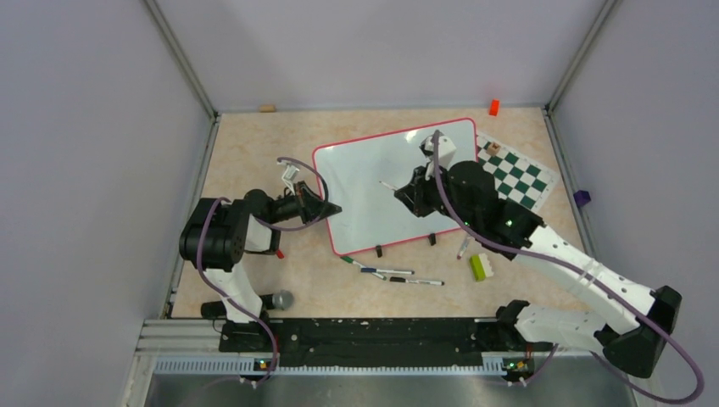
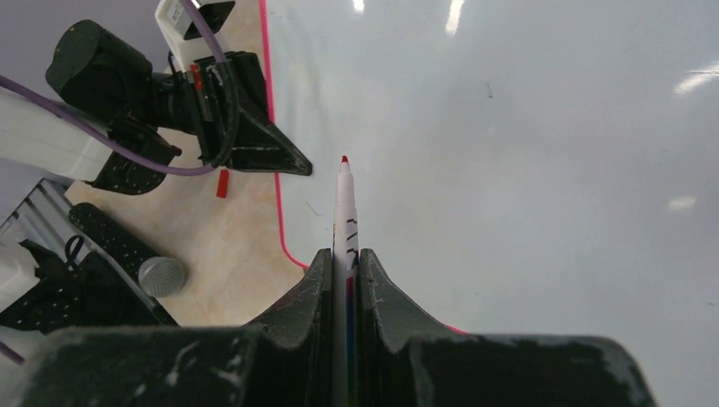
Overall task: Write a sentence on the whiteboard
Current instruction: Move the whiteboard to the center of the board, then hold the whiteboard on the whiteboard stand.
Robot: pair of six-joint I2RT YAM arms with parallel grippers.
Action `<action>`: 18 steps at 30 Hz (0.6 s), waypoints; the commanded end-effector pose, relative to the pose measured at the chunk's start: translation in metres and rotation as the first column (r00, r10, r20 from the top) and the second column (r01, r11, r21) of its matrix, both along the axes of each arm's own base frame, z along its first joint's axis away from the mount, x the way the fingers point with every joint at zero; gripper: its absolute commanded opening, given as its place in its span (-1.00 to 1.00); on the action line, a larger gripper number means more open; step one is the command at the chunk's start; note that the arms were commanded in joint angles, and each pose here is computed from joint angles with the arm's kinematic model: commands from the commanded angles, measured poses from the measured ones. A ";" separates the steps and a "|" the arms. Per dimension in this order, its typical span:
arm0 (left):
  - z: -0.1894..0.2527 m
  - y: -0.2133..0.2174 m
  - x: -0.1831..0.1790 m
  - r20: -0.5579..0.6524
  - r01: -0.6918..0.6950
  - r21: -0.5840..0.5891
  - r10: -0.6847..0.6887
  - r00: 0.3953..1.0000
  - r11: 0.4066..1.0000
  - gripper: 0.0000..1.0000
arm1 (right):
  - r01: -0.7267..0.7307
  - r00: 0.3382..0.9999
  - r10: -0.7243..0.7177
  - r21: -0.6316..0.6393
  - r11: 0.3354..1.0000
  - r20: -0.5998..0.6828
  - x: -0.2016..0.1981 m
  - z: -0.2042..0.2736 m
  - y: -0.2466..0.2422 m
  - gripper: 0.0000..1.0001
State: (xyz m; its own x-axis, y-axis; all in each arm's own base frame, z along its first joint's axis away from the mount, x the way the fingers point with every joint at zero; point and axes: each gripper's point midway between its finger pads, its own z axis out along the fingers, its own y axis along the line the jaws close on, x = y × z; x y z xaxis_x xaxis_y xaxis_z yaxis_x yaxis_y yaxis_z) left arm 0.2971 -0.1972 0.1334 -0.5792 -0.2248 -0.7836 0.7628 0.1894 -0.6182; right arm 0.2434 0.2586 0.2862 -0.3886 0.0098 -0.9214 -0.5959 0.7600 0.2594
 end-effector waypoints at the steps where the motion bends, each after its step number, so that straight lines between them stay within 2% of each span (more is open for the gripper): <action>1: 0.008 -0.005 -0.008 0.148 0.048 0.018 -0.050 0.988 0.999 -1.00 | -0.047 0.999 0.047 0.003 0.999 -0.007 -0.007 0.023 0.038 -1.00; 4: 0.006 -0.006 -0.004 0.144 0.056 0.019 -0.058 0.988 0.998 -1.00 | 0.015 1.000 -0.014 -0.059 0.998 0.014 -0.008 0.024 0.053 -1.00; 6: 0.004 -0.006 -0.001 0.144 0.053 0.019 -0.055 0.988 0.998 -1.00 | 0.061 0.998 -0.063 -0.076 0.995 -0.017 -0.004 0.022 0.060 -1.00; 9: 0.004 -0.007 0.005 0.153 0.046 0.020 -0.048 0.987 0.999 -1.00 | 0.208 0.974 -0.215 -0.089 0.974 -0.074 0.009 0.024 0.062 -1.00; 12: 0.004 -0.006 0.005 0.158 0.044 0.021 -0.047 0.986 0.999 -1.00 | 0.270 0.954 -0.283 -0.134 0.954 -0.094 0.015 0.017 0.062 -1.00; 15: 0.005 -0.006 0.002 0.166 0.036 0.022 -0.039 0.985 0.999 -1.00 | 0.349 0.934 -0.357 -0.168 0.922 -0.015 0.026 0.019 0.046 -1.00; 17: 0.004 -0.006 0.001 0.161 0.029 0.021 -0.032 0.986 0.999 -1.00 | 0.345 0.938 -0.343 -0.192 0.919 0.047 0.032 0.026 0.043 -1.00; 18: 0.005 -0.005 0.002 0.161 0.024 0.019 -0.027 0.987 1.000 -1.00 | 0.253 0.967 -0.247 -0.210 0.945 0.054 0.029 0.028 0.056 -1.00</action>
